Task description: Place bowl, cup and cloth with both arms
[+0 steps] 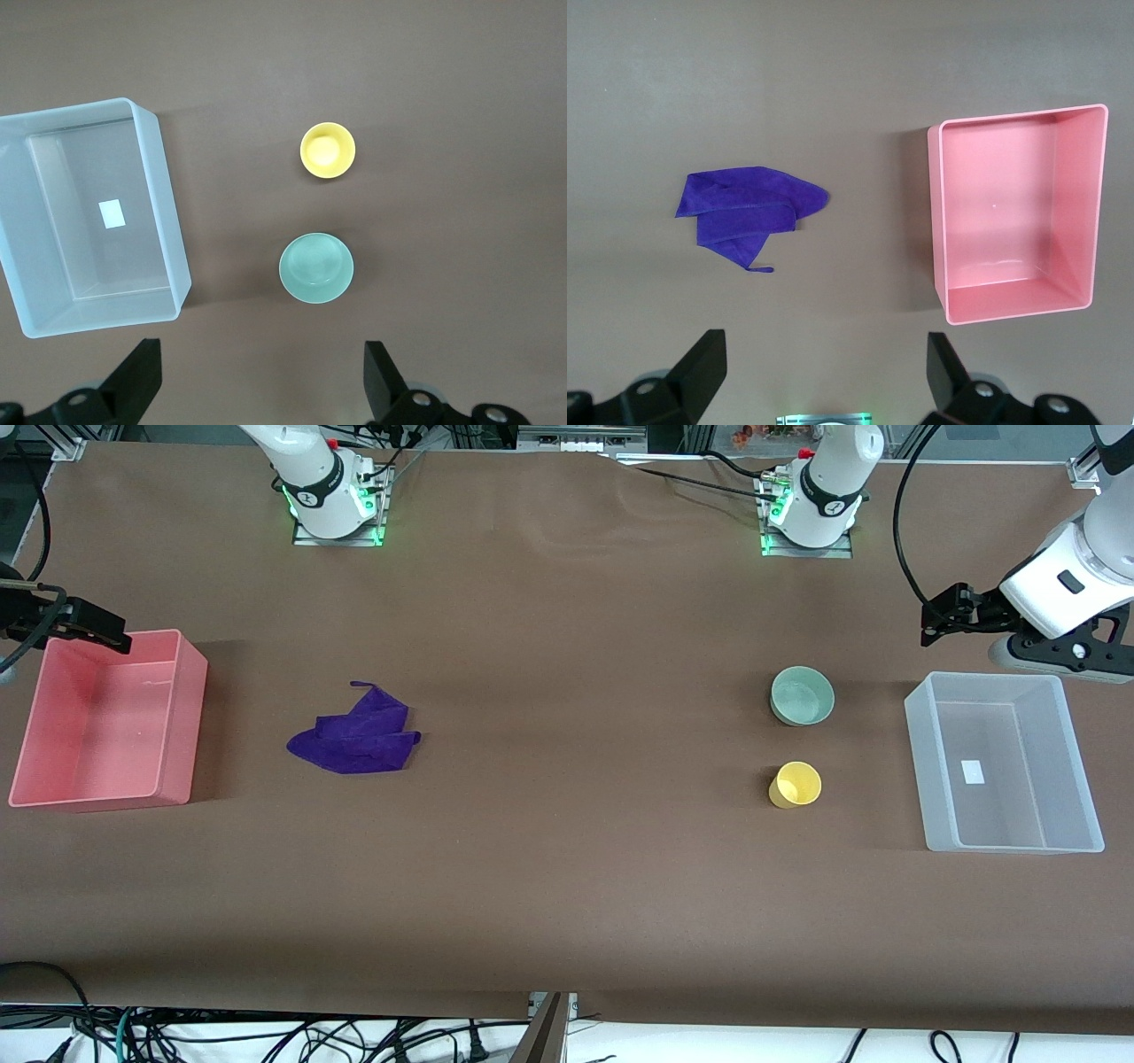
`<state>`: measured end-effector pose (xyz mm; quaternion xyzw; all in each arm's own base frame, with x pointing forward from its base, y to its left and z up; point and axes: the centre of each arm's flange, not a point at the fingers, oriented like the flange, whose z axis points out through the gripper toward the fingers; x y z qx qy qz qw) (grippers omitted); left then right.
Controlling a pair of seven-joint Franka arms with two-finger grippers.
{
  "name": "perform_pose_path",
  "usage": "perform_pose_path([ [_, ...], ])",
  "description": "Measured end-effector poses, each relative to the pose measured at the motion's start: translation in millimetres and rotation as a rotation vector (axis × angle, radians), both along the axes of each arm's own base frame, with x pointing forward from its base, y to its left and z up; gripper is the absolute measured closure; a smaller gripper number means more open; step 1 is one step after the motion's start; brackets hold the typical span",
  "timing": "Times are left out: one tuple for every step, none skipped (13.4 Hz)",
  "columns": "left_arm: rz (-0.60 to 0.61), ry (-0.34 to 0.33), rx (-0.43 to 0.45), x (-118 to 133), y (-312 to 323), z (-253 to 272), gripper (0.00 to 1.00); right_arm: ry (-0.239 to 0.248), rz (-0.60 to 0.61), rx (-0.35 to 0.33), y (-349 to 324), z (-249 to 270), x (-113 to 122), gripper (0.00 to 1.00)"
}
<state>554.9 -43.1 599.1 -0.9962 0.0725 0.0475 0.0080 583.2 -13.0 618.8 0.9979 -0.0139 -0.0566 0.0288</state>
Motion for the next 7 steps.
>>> perform_pose_path([
  [0.005, 0.0, 0.0, 0.2, 2.7, 0.0, 0.0, 0.0, 0.0, 0.0, 0.1, 0.0, 0.0, 0.0],
  [0.01, 0.0, 0.0, 0.4, 5.3, 0.0, 0.0, -0.001, 0.001, 0.0, 0.5, 0.1, 0.1, 0.0],
  [0.013, 0.0, 0.0, 0.5, 7.2, 0.0, 0.0, -0.001, 0.003, 0.0, 1.3, 0.1, 0.2, 0.0],
  [0.014, 0.0, 0.0, 0.6, 8.0, 0.0, 0.0, -0.002, 0.004, 0.0, 2.2, 0.1, 0.3, 0.0],
  [0.015, 0.0, 0.0, 0.6, 8.2, -0.1, 0.0, -0.003, 0.006, 0.0, 2.9, 0.2, 0.4, 0.0],
  [0.015, 0.001, 0.0, 0.7, 8.2, -0.3, 0.0, -0.003, 0.006, 0.001, 3.2, 0.1, 0.6, 0.0],
  [0.014, 0.002, 0.0, 0.8, 8.2, -0.6, 0.0, -0.003, 0.007, 0.001, 3.3, -0.3, 0.9, 0.0],
])
